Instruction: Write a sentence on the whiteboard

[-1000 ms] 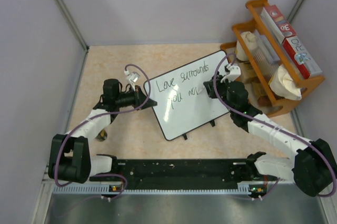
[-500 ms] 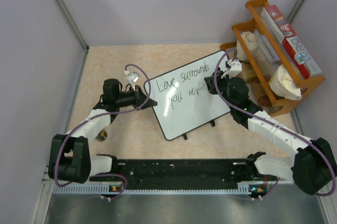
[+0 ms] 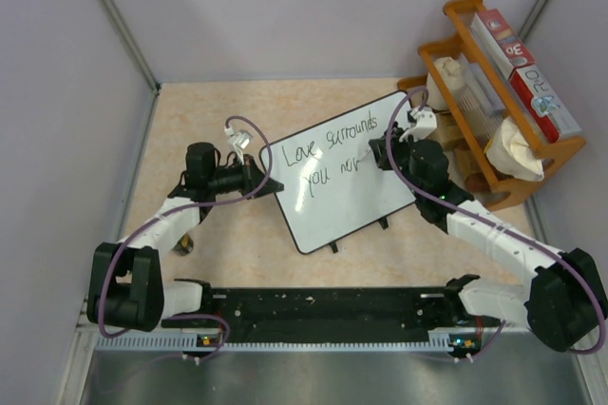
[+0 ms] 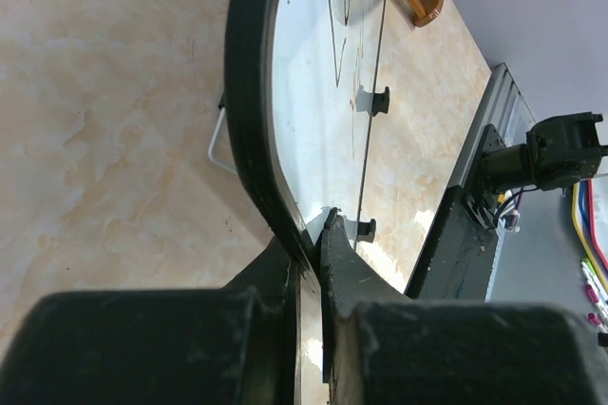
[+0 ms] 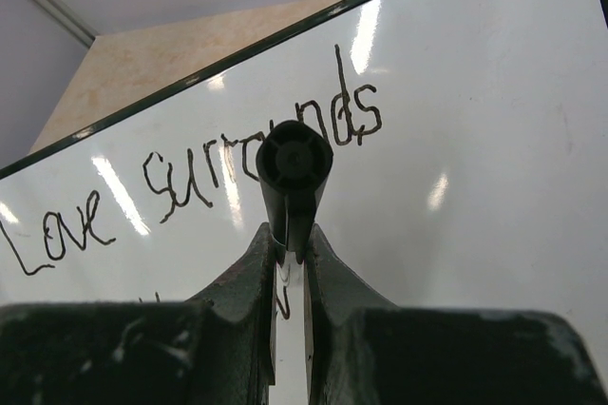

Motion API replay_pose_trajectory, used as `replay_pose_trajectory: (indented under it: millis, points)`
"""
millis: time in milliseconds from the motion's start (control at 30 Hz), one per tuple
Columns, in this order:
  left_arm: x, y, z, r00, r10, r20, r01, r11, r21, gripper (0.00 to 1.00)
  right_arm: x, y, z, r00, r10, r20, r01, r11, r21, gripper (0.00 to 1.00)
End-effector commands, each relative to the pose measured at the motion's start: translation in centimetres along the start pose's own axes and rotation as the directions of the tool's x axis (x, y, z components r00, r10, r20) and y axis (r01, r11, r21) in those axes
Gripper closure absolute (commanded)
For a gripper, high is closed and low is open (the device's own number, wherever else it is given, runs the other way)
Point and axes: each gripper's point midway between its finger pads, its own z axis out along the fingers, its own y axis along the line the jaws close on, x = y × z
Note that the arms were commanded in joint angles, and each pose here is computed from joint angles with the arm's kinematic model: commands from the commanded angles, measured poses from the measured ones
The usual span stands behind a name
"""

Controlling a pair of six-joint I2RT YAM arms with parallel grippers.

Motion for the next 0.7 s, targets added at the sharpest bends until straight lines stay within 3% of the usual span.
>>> replay_pose_trajectory:
  millis: [0,233,667]
  points:
    - [2.2,3.7,0.3,0.977,0.200,-0.068,-0.207,0.971,-0.119,1.00,0.5,-1.0,-0.2,1.000,-0.011,0.000,0.011,1.000,0.024,1.00]
    - [2.2,3.7,0.3,0.978,0.199,-0.069,-0.206,0.971,-0.119,1.00,1.8,-1.9,-0.6,1.000,-0.016,-0.020,0.017,0.999,0.049,1.00]
    - [2.2,3.6,0.3,0.977,0.199,-0.069,-0.207,0.971,-0.118,1.00,-1.9,-1.0,-0.1,0.998,0.001,0.062,-0.004,0.999,0.038,1.00]
